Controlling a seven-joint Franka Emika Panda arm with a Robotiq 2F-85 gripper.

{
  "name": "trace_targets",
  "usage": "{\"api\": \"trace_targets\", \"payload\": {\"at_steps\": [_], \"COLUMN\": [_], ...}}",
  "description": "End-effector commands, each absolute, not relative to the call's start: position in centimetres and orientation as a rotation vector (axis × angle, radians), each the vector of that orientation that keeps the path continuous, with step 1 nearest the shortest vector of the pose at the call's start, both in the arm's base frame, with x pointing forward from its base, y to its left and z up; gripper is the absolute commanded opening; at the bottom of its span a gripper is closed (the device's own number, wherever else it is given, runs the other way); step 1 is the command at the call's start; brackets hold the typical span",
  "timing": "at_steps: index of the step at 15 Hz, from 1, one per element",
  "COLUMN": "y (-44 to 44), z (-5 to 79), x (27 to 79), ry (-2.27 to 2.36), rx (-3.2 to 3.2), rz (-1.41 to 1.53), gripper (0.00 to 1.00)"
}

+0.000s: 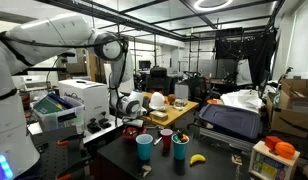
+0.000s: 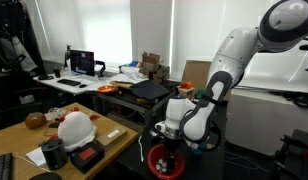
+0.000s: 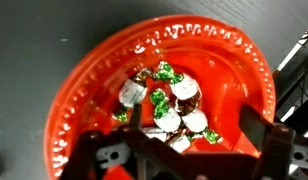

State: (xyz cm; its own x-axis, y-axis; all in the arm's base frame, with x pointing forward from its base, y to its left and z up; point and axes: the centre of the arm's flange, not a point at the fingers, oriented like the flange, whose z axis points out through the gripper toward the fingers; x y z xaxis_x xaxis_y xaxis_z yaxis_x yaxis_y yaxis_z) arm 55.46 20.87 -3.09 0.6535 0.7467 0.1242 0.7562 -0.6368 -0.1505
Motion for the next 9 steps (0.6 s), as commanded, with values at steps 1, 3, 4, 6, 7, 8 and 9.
{"api": "trace_targets", "payload": {"at_steps": [1, 3, 4, 6, 7, 8, 9], "y": [20.37, 20.19, 20.13, 20.03, 20.01, 20.01, 19.99], "z": [-2.94, -2.81, -2.72, -2.64, -2.61, -2.55, -2.50], "x": [55.73, 55.72, 55.70, 55.65, 55.59, 55.50, 55.43], "ry": [-1.226, -1.221, -1.217, -1.216, -1.217, -1.215, -1.213], "rx": [-2.653, -2.646, -2.641, -2.629, -2.621, -2.616, -2.611], "rz": [-0.041, -0.038, -0.037, -0.034, -0.033, -0.032, -0.032], "gripper": [0.65, 0.51, 0.42, 0.27, 0.20, 0.14, 0.05]}}
